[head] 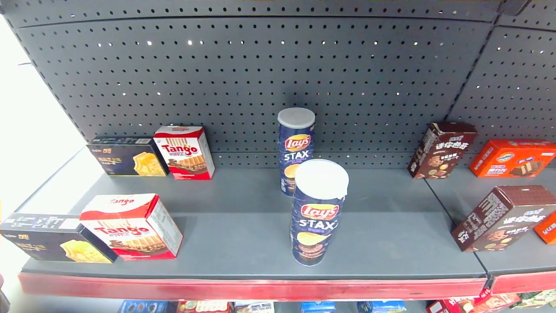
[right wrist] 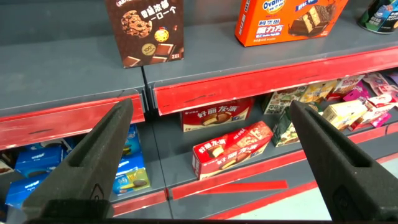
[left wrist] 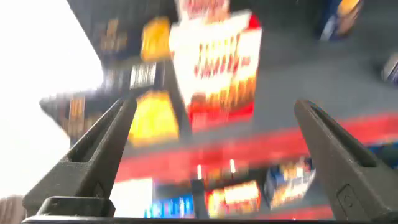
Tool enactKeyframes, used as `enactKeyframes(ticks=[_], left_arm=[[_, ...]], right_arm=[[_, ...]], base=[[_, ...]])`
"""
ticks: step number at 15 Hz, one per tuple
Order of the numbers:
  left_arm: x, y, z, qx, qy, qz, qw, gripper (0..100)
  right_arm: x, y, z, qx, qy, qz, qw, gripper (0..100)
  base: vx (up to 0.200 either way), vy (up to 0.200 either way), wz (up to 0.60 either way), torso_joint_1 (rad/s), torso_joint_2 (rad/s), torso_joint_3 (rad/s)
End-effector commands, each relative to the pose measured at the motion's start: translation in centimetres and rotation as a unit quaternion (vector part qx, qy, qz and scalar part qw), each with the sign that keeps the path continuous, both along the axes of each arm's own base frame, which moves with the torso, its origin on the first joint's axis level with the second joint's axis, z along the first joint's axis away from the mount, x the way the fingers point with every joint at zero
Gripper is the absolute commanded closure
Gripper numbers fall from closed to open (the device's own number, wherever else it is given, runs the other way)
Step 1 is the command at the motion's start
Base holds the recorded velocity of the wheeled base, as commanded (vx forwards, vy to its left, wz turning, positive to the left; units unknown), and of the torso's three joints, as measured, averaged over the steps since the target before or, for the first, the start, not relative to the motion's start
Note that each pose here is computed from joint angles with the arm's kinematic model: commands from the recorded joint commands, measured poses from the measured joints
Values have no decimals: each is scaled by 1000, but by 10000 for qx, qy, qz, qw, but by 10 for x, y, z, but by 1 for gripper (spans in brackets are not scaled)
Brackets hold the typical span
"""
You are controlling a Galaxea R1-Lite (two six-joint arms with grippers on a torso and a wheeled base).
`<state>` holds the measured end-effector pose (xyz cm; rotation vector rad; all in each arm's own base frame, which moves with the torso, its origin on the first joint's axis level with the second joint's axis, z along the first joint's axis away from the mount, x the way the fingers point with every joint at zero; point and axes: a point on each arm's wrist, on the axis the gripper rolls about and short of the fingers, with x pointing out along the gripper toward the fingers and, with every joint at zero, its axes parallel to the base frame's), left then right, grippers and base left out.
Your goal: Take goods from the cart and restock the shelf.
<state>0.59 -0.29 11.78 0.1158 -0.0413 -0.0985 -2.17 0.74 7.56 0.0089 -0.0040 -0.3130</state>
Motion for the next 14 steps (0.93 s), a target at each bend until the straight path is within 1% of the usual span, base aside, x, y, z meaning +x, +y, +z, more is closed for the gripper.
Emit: enactKeyframes(ticks=[1,2,3,4,5,6,7,8,10,11,12,13,14], left_arm=[[-22,-3,-30,-24,59,42,10000,0],[-22,-3,-32,-25,165,20,9999,0],[-25,-1,-36,-109,195,-434,9988,0],[-28,-1,-37,-200,-5,-494,9986,0],[-29,-1,-37,-258,-36,-413,9988,0],[-29,-1,-37,-349,-39,-394,9986,0],[-29,-1,-37,-287,-47,-422,9987,0],[-29,-1,-37,-311,-36,-408,9987,0],[-29,-1,-37,-630,0,-406,9972,0],[-29,-1,-36,-926,25,-405,9949,0],[-29,0,-36,-902,-3,-152,9958,0],[-29,3,-37,-712,-34,487,9963,0],[-29,5,-41,-440,117,974,9942,0]], right_arm=[[0,0,0,1,5,0,10000,0],[0,0,0,1,5,0,10000,0],[0,0,0,1,5,0,10000,0],[0,0,0,1,5,0,10000,0],[0,0,0,1,5,0,10000,0],[0,0,0,1,5,0,10000,0],[0,0,0,1,5,0,10000,0],[0,0,0,1,5,0,10000,0],[0,0,0,1,5,0,10000,0],[0,0,0,1,5,0,10000,0],[0,0,0,1,5,0,10000,0],[0,0,0,1,5,0,10000,0],[0,0,0,1,5,0,10000,0]], base=[[0,0,0,0,0,0],[0,0,0,0,0,0],[0,0,0,0,0,0],[0,0,0,0,0,0],[0,0,0,0,0,0],[0,0,0,0,0,0],[0,0,0,0,0,0],[0,0,0,0,0,0],[0,0,0,0,0,0],[0,0,0,0,0,0],[0,0,0,0,0,0],[0,0,0,0,0,0],[0,0,0,0,0,0]])
